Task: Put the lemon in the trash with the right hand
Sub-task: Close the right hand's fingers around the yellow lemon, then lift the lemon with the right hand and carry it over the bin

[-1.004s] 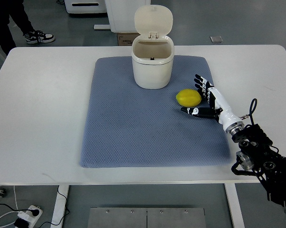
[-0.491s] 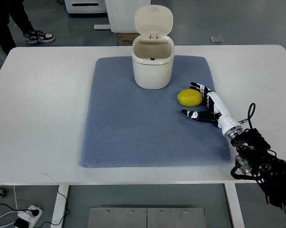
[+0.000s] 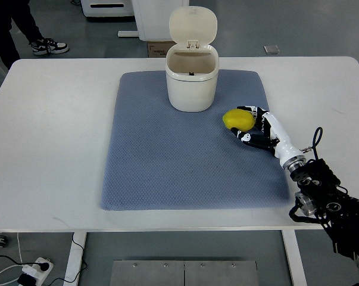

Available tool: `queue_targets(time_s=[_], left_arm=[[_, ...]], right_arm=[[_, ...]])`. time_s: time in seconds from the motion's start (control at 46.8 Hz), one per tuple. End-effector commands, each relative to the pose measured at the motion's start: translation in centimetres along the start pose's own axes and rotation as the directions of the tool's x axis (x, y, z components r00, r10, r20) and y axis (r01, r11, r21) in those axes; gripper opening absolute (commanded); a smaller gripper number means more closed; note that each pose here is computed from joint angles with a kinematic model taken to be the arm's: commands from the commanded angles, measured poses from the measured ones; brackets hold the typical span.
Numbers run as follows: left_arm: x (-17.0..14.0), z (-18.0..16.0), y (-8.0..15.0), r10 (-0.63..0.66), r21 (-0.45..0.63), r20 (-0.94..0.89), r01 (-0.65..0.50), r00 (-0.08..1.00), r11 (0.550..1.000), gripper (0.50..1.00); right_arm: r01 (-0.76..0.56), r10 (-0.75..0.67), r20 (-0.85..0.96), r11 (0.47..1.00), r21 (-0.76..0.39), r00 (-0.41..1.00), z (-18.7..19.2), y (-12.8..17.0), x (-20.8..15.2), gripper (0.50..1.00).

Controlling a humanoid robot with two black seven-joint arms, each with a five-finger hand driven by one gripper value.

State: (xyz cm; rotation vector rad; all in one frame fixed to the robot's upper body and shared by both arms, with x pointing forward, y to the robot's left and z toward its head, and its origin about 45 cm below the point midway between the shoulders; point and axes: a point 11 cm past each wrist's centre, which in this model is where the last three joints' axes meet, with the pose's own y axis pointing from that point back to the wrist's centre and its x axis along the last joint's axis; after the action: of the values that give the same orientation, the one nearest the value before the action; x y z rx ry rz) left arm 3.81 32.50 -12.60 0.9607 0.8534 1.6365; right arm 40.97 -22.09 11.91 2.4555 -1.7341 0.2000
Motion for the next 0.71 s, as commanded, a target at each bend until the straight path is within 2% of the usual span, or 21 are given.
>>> queue_targets(time_s=[0.0, 0.192, 0.321, 0.684], left_arm=[[0.0, 0.0, 0.0, 0.0, 0.0, 0.0, 0.0, 1.0, 1.0, 1.0], [0.0, 0.0, 0.0, 0.0, 0.0, 0.0, 0.0, 1.0, 1.0, 1.0], [0.0, 0.0, 0.0, 0.0, 0.0, 0.0, 0.0, 1.0, 1.0, 1.0], [0.0, 0.0, 0.0, 0.0, 0.0, 0.0, 0.0, 1.0, 1.0, 1.0]], right_arm=[[-0.025, 0.025, 0.032, 1.0, 0.01, 0.999, -0.6, -0.5, 0.4, 0.5], [-0.051, 0.051, 0.059, 0.999, 0.0, 0.997, -2.5, -2.1, 1.6, 0.5], [-0.067, 0.066, 0.015, 0.998, 0.016, 0.998, -4.2, -2.9, 3.8, 0.5], [-0.047, 0.051, -0.085, 0.998, 0.051, 0.995, -8.9, -5.4, 6.0, 0.5]])
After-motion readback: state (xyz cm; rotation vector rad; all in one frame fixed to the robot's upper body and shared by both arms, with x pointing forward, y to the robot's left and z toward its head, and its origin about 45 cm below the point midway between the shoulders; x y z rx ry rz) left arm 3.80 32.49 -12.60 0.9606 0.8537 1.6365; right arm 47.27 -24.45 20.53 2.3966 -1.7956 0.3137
